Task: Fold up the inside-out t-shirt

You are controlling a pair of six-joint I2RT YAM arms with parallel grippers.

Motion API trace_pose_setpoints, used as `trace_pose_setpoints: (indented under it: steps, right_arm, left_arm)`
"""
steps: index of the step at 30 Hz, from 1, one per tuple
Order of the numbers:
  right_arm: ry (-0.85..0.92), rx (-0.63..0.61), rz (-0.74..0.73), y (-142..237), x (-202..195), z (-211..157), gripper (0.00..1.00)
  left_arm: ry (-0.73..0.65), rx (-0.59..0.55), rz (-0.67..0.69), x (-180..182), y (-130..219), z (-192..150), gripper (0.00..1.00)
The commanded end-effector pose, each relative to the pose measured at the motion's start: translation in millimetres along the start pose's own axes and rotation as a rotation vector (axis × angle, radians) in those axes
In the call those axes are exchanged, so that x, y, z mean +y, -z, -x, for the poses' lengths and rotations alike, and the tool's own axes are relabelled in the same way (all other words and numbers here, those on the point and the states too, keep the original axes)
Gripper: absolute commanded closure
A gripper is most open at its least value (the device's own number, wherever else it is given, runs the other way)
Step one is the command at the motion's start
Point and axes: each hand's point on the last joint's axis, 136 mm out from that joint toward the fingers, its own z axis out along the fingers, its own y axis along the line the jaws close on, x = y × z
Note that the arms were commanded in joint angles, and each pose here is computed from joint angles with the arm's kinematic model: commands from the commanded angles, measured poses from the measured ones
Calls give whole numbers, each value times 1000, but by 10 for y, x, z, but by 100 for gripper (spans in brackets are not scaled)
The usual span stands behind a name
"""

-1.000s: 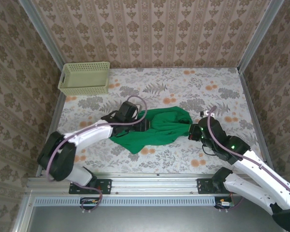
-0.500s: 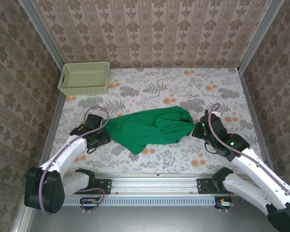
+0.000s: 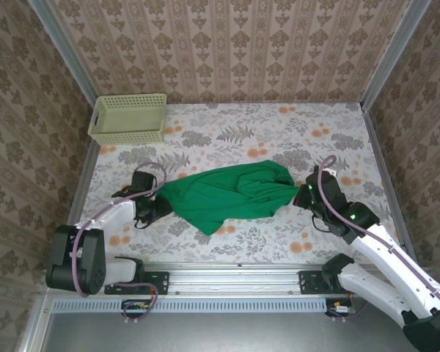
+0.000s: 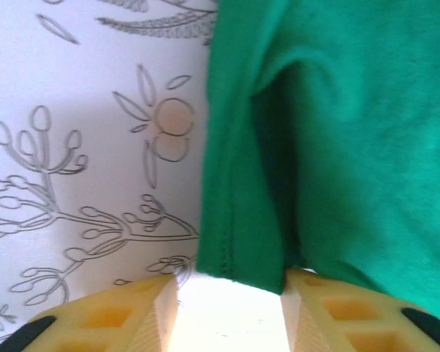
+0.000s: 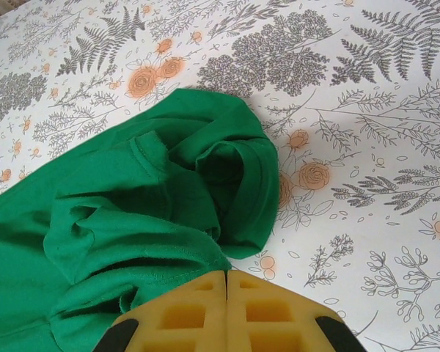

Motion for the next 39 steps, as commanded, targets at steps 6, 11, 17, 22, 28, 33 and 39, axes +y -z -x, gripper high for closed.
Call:
trace_pose_setpoints:
  steps: [6,11,17,22,28,33,39]
  right_arm:
    - [-22,-72,-67,281,-199,417,100]
    - [-51,-136,-65,584,-220,844,100]
    - [-63,-265,-74,1154,-231,1376,100]
    - [-63,-281,-67,1250,-227,1431,100]
    - [-81,-113,-60,551,-242,1118,100]
    - [-131,-8,-68,103,-349,993,100]
    - [-123,-19,-157,124,-561,988,100]
  left_arm:
    - [-57,-103,-20,-251,134,428,100]
    - [-134,-249,-51,-479,811,787,100]
    - [-253,-500,-228,-934,2065,953,100]
    - [-297,-523,-304,-1096,2293,939,100]
    - [-227,-315,-240,-1076,1442,1085,100]
    - [-159,-123,-167,-1036,798,1006,94]
    - [-248,-56,-85,-1002,414,522,64]
